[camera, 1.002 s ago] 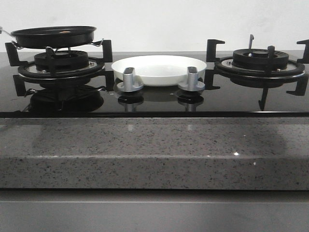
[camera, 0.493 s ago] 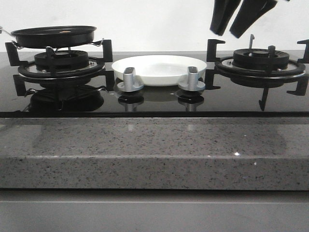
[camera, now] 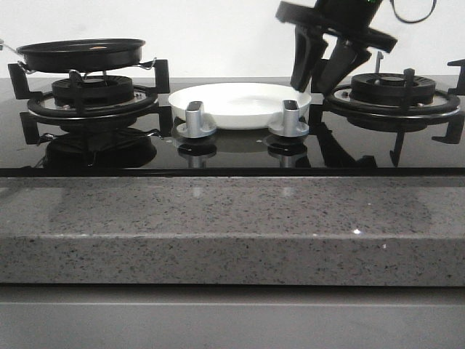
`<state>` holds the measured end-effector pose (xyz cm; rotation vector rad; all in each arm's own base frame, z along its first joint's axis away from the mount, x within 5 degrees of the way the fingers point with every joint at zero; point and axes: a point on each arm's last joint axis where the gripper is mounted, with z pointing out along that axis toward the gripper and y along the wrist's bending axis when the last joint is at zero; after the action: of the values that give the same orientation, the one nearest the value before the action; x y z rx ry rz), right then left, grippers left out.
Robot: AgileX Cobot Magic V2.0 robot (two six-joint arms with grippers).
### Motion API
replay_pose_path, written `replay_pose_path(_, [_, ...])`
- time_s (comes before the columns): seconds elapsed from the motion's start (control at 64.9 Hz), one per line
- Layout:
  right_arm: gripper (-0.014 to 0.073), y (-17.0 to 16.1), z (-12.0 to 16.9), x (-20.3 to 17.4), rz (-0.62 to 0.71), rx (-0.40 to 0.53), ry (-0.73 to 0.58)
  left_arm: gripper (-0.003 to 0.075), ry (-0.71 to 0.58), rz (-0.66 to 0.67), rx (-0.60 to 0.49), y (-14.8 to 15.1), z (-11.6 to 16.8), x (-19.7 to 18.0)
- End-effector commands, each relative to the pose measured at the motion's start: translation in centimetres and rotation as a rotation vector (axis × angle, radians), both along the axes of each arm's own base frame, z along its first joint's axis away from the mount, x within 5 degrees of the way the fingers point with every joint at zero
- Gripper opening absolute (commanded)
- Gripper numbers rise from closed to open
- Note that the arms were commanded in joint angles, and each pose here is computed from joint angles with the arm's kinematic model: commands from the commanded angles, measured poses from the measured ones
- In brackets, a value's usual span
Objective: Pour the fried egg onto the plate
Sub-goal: 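Lower the right gripper onto the rim of the white plate and grasp it, then lift the white plate with the right gripper toward the robot, beside the pan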
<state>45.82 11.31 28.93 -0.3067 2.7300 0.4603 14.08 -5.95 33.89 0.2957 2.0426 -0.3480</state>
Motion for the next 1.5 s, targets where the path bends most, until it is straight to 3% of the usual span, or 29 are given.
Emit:
replay_pose_path(0.0, [0.0368,-0.1,3.2,-1.1,0.015,0.032,-0.036,0.0377,-0.123,-0.001,-0.059,0.0,1.9,-0.3])
replay_pose_path(0.216, [0.0366,0.3,2.6,-0.9,0.019,0.068,-0.014,0.0377,-0.122,-0.001,-0.059,0.0,1.9,-0.3])
replay_pose_path(0.416, [0.0274,0.4,2.3,-0.9,0.024,0.074,0.001,0.0377,-0.122,-0.001,-0.059,0.0,1.9,-0.3])
replay_pose_path(0.617, [0.0259,0.5,1.5,-0.8,0.031,0.071,0.037,0.0377,-0.122,-0.001,-0.059,0.0,1.9,-0.3])
replay_pose_path(0.91, [-0.0057,0.5,1.7,-0.6,0.021,0.085,0.011,0.0377,-0.122,-0.001,-0.059,0.0,1.9,-0.3])
replay_pose_path(1.048, [-0.0066,0.7,2.1,-0.4,0.01,0.12,-0.017,0.0377,-0.122,-0.001,-0.059,0.0,1.9,-0.3])
replay_pose_path(1.233, [-0.0066,0.6,4.8,-0.8,-0.008,0.151,-0.116,0.0377,-0.122,-0.001,-0.059,0.0,1.9,-0.3])
replay_pose_path(1.48, [-0.0069,0.1,10.8,-4.1,0.023,0.167,-0.213,0.0377,-0.122,-0.001,-0.059,0.0,1.9,-0.3])
